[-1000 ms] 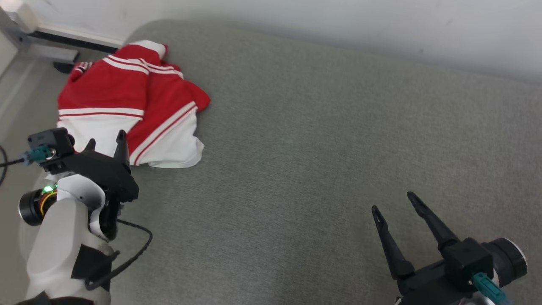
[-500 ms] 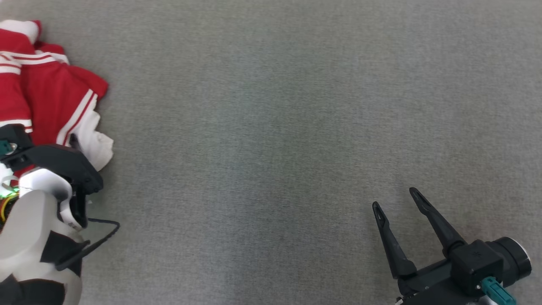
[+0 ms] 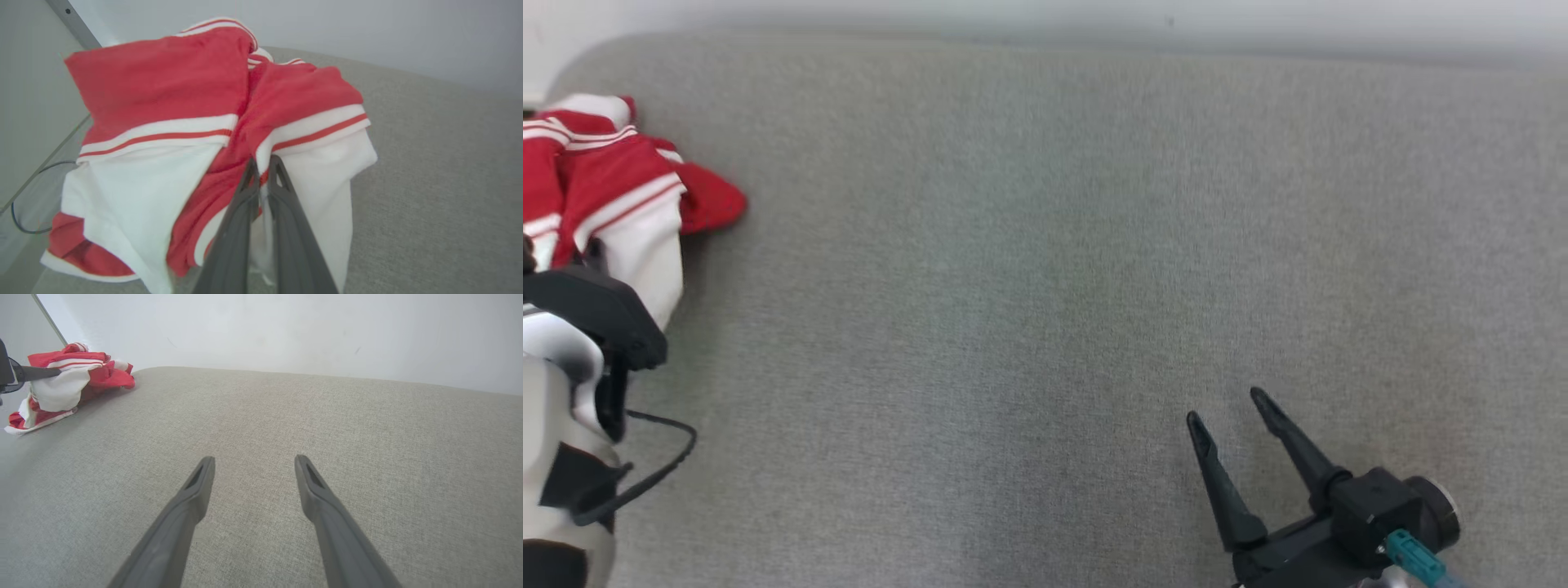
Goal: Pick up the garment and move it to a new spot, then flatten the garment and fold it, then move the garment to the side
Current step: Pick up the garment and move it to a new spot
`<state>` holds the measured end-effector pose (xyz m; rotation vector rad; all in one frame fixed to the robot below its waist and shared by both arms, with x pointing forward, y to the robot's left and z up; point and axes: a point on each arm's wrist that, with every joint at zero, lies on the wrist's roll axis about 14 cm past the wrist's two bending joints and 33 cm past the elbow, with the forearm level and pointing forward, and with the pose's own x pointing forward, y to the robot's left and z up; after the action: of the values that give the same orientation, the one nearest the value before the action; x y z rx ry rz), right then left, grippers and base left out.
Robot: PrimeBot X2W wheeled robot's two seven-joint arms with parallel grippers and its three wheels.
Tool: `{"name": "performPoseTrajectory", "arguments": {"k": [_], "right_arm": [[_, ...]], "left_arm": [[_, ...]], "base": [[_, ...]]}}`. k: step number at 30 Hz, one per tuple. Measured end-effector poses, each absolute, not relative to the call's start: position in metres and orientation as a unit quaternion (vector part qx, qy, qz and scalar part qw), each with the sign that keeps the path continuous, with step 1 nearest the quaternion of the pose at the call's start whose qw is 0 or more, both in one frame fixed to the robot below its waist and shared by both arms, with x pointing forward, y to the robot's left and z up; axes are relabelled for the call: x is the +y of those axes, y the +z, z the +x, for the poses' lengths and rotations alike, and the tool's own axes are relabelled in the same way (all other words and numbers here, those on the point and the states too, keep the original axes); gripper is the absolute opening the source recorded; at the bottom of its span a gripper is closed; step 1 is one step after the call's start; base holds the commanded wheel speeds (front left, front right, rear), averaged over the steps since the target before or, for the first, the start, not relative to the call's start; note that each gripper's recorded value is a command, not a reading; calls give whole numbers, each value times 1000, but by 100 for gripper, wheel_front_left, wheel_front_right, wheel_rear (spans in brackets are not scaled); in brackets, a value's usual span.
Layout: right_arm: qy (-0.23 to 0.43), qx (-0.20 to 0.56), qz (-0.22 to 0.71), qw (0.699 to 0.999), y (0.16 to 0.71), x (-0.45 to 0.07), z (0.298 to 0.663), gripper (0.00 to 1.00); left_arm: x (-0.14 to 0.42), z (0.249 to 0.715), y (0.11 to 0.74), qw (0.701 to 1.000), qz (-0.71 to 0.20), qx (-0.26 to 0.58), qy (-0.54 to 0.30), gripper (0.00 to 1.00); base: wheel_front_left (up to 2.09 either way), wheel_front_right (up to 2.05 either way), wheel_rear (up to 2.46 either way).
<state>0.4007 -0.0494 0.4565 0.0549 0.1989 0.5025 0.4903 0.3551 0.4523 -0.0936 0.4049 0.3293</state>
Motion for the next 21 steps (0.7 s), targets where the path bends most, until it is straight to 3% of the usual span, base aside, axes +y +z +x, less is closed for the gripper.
{"name": "performPoseTrajectory", "arguments": {"k": [5,12,16,21], "right_arm": [[245,71,51,965,472,-41,392,100],[228,19,53,972,502,-48,378,100],[223,-18,50,973,526,-52,370,100],[206,-48,54,976,545,-64,360,100]], "left_arm": [[365,491,534,984,-15,108,143,0],[331,477,669,996,6,-49,77,0],[280,457,742,990,-8,-143,8,0],[200,434,787,971,-45,-211,-100,0]], "base": [[0,0,0],[0,0,0],[0,0,0],[0,0,0]]}}
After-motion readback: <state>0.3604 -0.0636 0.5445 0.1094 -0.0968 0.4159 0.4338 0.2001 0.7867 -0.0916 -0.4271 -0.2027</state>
